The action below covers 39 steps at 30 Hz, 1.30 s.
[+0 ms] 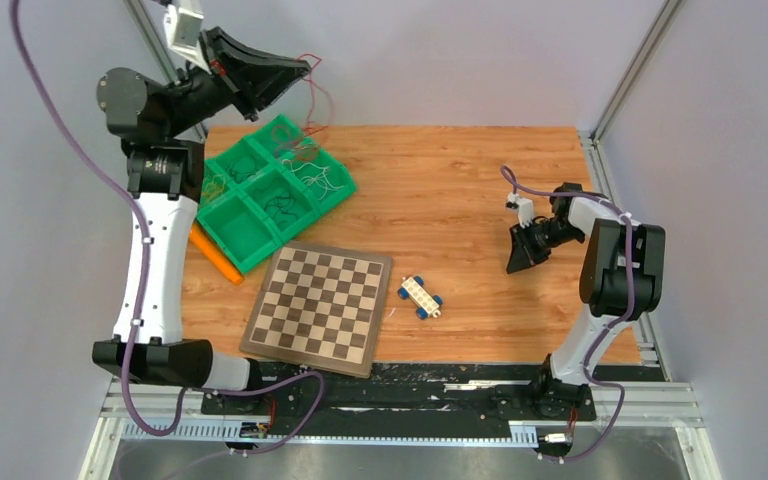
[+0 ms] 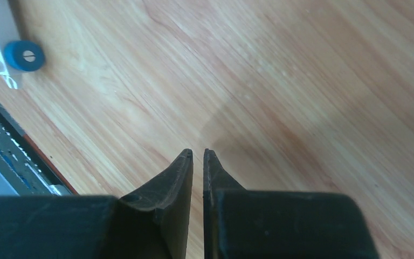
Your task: Untangle the cables
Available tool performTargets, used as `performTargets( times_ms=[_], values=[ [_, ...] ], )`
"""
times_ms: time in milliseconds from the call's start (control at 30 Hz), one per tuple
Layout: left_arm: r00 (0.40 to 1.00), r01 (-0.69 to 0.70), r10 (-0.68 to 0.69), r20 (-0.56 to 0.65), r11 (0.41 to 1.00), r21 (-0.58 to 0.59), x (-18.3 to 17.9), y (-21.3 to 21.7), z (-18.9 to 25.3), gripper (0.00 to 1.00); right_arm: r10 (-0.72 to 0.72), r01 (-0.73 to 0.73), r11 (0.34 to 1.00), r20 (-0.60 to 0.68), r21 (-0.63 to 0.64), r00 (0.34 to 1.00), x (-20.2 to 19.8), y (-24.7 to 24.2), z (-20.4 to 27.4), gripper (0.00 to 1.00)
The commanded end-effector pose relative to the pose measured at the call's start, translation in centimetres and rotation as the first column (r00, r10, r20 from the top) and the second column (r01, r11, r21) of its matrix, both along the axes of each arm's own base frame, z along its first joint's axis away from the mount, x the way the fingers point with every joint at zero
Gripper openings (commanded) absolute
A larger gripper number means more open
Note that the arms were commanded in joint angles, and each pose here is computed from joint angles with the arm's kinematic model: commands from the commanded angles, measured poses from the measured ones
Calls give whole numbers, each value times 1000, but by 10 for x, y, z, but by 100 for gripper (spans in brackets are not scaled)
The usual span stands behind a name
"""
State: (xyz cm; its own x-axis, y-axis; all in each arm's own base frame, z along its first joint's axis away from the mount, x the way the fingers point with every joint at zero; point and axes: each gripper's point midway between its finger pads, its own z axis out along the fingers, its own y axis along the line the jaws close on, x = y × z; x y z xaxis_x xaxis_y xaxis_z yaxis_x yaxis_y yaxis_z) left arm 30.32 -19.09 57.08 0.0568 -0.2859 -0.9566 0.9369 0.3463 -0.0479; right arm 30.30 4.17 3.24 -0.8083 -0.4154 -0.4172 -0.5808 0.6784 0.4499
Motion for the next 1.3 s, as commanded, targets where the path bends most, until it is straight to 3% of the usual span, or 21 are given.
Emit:
performTargets(
  times_ms=[0,167,300,500,533,667,833,967,1267],
  values=[
    [998,-23,23,57,1000,-11,-9,14,25,0,25,-22,999,66,-47,997,10,-12,0,12],
    [987,-161,161,24,987,12,3,49,11,0,7,-4,1000,93,-30,996,18,-10,12,14],
    [951,-301,305,-56,951,65,10,93,-25,0,5,-3,1000,112,-20,994,20,-8,22,18],
    [894,-390,415,-170,907,161,4,134,-93,0,11,-11,1000,137,0,991,18,-4,36,43],
    [886,-373,406,-223,911,176,3,135,-110,0,11,-11,1000,137,3,991,18,-4,36,46],
    [863,-385,446,-236,884,264,0,146,-156,0,3,-5,1000,135,16,991,19,-2,39,53],
    [754,-470,580,-308,804,363,16,183,-207,0,-7,2,999,141,38,990,22,2,47,64],
    [679,-496,655,-331,742,452,26,210,-244,0,-13,6,999,155,45,988,23,3,54,68],
    [624,-501,725,-290,657,564,45,241,-304,0,-16,10,999,152,40,988,18,3,55,68]
  ],
)
